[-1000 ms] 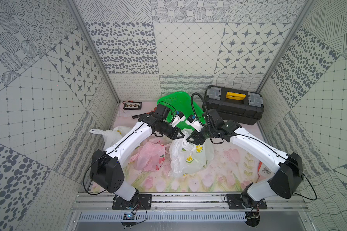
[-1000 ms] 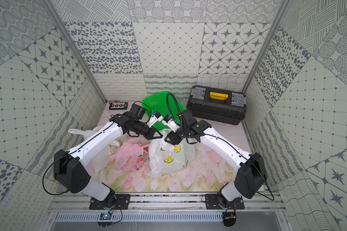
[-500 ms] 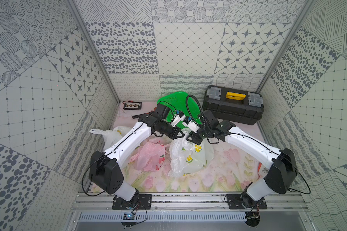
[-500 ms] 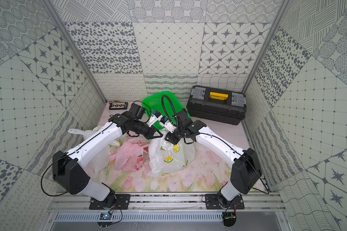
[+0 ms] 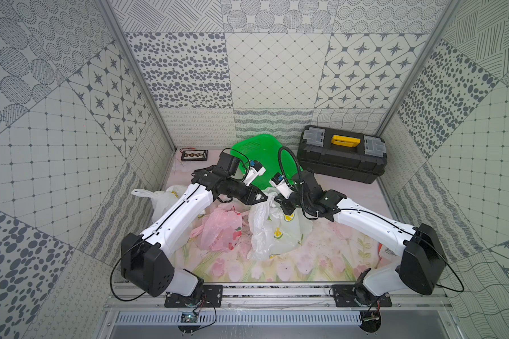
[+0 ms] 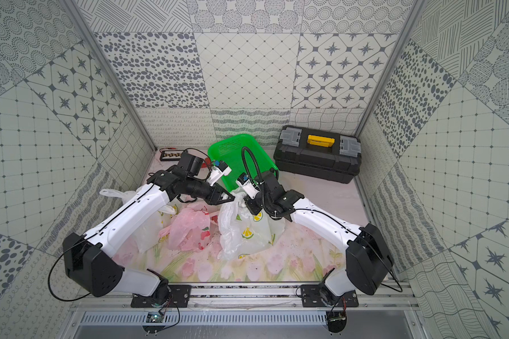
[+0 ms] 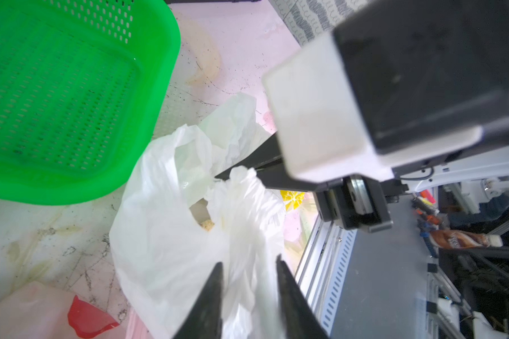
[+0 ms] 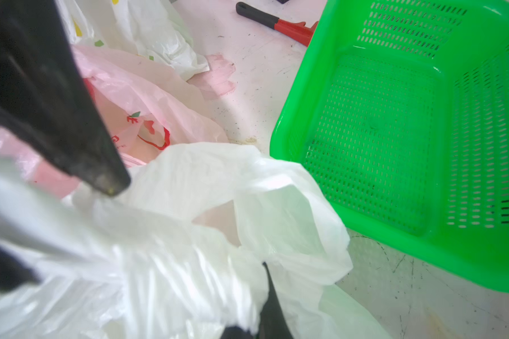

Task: Place the pears into plastic bags & tie knots
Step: Tie the plastic bag at the center of the board.

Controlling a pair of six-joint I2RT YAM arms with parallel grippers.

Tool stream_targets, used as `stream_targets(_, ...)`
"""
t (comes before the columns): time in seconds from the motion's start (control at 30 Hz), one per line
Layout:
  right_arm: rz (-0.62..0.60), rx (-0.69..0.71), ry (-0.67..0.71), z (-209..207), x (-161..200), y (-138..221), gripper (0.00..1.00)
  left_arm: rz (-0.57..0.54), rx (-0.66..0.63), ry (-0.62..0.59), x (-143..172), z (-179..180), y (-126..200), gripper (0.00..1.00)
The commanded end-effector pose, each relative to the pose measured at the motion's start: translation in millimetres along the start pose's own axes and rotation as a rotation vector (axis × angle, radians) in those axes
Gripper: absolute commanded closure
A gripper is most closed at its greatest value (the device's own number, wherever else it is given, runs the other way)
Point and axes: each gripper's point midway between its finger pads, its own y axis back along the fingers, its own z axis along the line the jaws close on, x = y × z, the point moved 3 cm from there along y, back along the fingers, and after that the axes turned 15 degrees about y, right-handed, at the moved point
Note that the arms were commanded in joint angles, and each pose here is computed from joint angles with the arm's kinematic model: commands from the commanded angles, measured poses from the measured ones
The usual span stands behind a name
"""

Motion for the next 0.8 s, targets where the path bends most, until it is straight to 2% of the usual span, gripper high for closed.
stream_targets(0.0,-0.153,0.128,-0.023,-16.7,-28.2,16.6,1.0,-0.035,0.09,0.025,4.1,-1.3,9.9,0.54)
stream_targets(0.07,-0.186,0.147,-0.042,-16.3,-30.3,18.7,1.0,-0.021,0.141,0.054,8.3,-0.2,1.3,0.46)
stream_targets(0.13,-0.205,0.163,-0.045,-14.4,-30.5,18.1,1.0,0.016,0.173,0.074,15.3,-1.4,-8.0,0.44)
stream_targets(0.27,-0.261,0.223,-0.078,-18.3,-34.4,22.7,1.0,0.087,0.223,0.011,30.9,-22.1,-21.8,0.46)
stream_targets(0.4,-0.389,0.293,-0.121,-27.4,-47.7,37.0,1.0,0.173,0.33,-0.047,48.0,-57.8,-36.7,0.51)
stream_targets(0.53,-0.555,0.335,-0.193,-33.9,-60.5,58.2,1.0,0.223,0.386,-0.115,68.7,-87.8,-46.9,0.52)
stream_targets(0.67,-0.684,0.257,-0.26,-26.2,-62.4,66.4,1.0,0.194,0.287,-0.093,67.5,-81.3,-38.0,0.49)
stream_targets(0.77,-0.724,0.217,-0.274,-19.1,-57.4,67.7,1.0,0.113,0.266,-0.037,48.4,-78.8,-6.1,0.5)
